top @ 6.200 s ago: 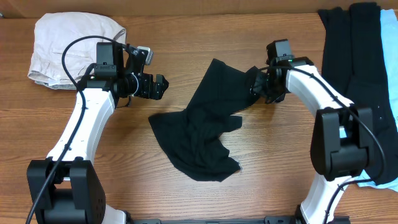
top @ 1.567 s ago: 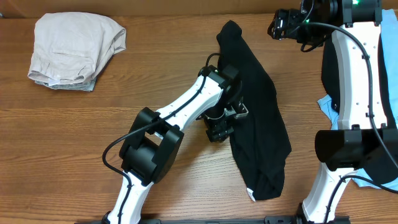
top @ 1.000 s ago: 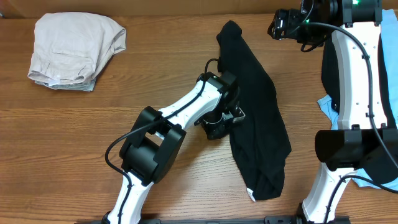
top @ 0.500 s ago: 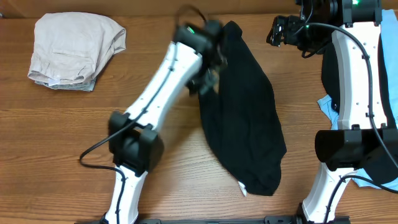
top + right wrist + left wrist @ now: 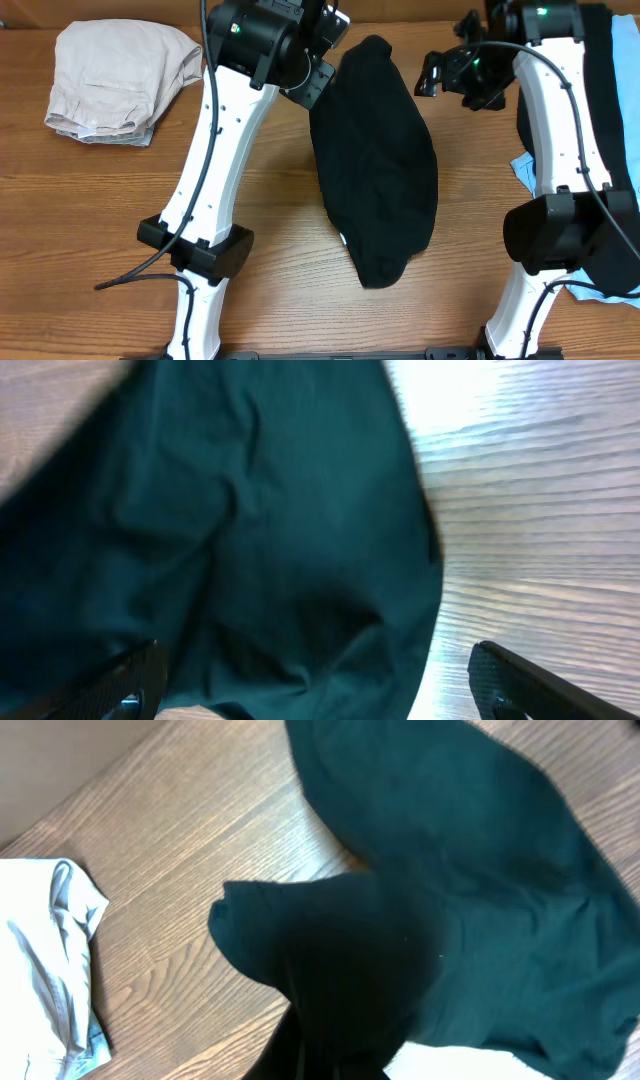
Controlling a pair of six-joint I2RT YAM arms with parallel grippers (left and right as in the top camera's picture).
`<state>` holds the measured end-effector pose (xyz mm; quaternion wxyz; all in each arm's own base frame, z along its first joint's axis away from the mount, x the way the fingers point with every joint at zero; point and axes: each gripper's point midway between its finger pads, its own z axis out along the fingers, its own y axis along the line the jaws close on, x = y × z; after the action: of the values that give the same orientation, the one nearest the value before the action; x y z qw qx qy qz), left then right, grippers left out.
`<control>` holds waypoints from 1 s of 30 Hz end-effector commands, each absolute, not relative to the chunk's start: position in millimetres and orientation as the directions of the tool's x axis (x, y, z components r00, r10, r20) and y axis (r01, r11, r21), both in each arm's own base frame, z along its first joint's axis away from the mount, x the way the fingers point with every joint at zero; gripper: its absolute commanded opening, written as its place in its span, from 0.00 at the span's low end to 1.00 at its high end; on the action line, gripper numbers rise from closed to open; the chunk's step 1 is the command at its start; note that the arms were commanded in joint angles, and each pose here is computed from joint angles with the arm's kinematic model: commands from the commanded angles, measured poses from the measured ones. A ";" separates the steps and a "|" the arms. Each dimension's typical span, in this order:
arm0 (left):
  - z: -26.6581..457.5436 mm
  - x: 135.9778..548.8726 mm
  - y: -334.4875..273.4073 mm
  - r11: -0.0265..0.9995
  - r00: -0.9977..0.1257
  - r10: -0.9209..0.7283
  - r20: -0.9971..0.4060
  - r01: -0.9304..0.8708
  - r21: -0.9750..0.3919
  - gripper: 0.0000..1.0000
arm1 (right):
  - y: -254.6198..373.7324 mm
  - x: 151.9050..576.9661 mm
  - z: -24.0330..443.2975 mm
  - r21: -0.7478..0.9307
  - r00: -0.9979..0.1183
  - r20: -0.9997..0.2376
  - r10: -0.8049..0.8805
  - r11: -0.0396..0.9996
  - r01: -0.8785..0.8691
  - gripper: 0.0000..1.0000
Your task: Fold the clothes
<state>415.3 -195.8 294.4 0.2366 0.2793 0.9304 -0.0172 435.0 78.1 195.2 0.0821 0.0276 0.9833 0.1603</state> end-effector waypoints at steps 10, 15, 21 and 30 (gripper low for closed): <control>492.1 360.1 -159.4 0.911 -0.402 0.232 -0.886 0.410 0.053 0.04 | 111.8 443.9 199.5 0.433 -0.978 -0.202 0.043 0.900 -0.050 1.00; 518.3 339.6 -148.5 0.916 -0.340 0.198 -0.919 0.397 0.051 0.04 | 122.9 449.4 205.5 0.479 -0.972 -0.231 0.035 0.874 -0.082 0.99; 512.6 345.9 -146.7 0.922 -0.353 0.213 -0.911 0.380 0.068 0.04 | 151.7 445.3 194.4 0.467 -0.971 -0.235 -0.030 0.873 -0.140 0.98; 485.3 343.1 -117.6 0.954 -0.464 0.258 -0.848 0.263 0.146 0.04 | 207.5 433.0 117.0 0.497 -0.981 -0.184 -0.062 0.855 -0.147 0.86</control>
<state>339.9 -128.2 487.2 0.4966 0.1731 0.8502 -0.0247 446.7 184.4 130.4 0.0990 -0.0536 0.9604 0.2548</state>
